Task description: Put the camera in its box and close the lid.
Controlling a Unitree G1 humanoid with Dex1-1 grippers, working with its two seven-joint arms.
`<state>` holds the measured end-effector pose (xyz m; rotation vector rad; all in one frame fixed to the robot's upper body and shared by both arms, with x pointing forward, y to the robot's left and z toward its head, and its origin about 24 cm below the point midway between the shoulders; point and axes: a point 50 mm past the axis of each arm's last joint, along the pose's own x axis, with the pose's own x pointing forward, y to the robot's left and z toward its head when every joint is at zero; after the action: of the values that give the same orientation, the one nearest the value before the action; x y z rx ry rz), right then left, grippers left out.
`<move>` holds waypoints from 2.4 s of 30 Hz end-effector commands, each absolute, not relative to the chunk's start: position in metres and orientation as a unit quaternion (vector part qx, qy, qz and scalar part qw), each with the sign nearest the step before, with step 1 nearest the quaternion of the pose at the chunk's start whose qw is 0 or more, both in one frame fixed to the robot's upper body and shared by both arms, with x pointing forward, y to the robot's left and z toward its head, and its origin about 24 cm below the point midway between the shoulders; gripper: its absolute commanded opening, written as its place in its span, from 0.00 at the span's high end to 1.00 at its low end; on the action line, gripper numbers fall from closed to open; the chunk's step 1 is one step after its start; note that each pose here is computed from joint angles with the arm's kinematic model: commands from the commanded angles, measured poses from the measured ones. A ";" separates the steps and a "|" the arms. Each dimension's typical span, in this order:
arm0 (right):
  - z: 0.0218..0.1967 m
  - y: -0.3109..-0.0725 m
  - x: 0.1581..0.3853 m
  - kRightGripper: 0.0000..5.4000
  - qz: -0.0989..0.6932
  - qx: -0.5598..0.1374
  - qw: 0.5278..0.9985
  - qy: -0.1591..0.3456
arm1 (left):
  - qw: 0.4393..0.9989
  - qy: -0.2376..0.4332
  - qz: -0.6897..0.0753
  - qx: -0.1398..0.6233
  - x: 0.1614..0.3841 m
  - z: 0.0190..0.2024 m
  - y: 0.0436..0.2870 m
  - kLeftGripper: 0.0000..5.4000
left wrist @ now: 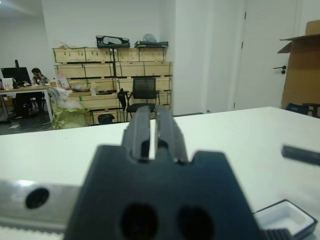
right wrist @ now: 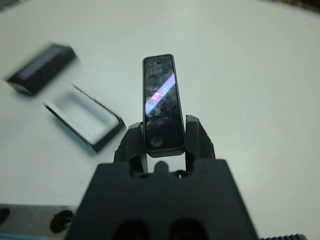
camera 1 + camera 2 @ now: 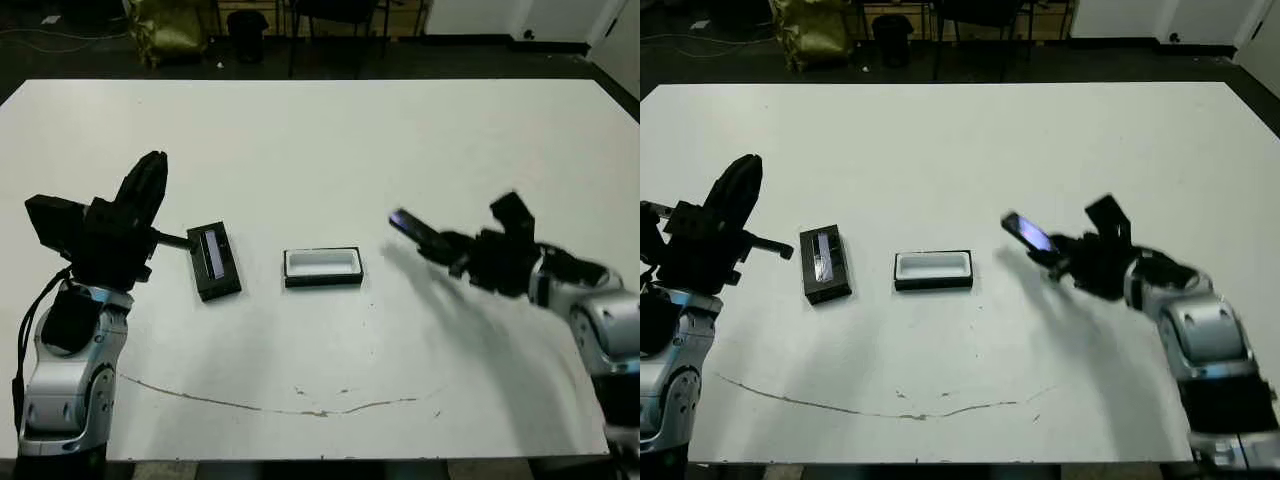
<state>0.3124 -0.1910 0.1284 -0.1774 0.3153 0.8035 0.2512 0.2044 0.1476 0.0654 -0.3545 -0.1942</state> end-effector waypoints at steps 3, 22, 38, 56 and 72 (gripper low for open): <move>0.153 -0.170 0.325 0.92 0.456 -0.158 0.868 0.114 | 0.983 -0.154 -0.097 0.031 0.253 0.143 0.205 1.00; 0.155 -0.119 0.350 0.92 0.621 -0.241 0.725 0.175 | 0.984 -0.147 -0.093 0.036 0.249 0.140 0.202 1.00; 0.154 -0.121 0.356 0.92 0.672 -0.268 0.664 0.188 | 0.984 -0.144 -0.096 0.030 0.250 0.140 0.202 1.00; 0.140 -0.116 0.359 0.92 0.664 -0.283 0.653 0.229 | 0.985 -0.141 -0.096 0.038 0.251 0.143 0.200 1.00; 0.128 -0.109 0.358 0.92 0.668 -0.300 0.638 0.236 | 0.985 -0.140 -0.093 0.034 0.250 0.142 0.202 1.00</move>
<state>0.3574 -0.1101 0.1296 -0.6748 0.5367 1.5227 0.2508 0.1999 0.1466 0.0650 -0.3154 -0.1947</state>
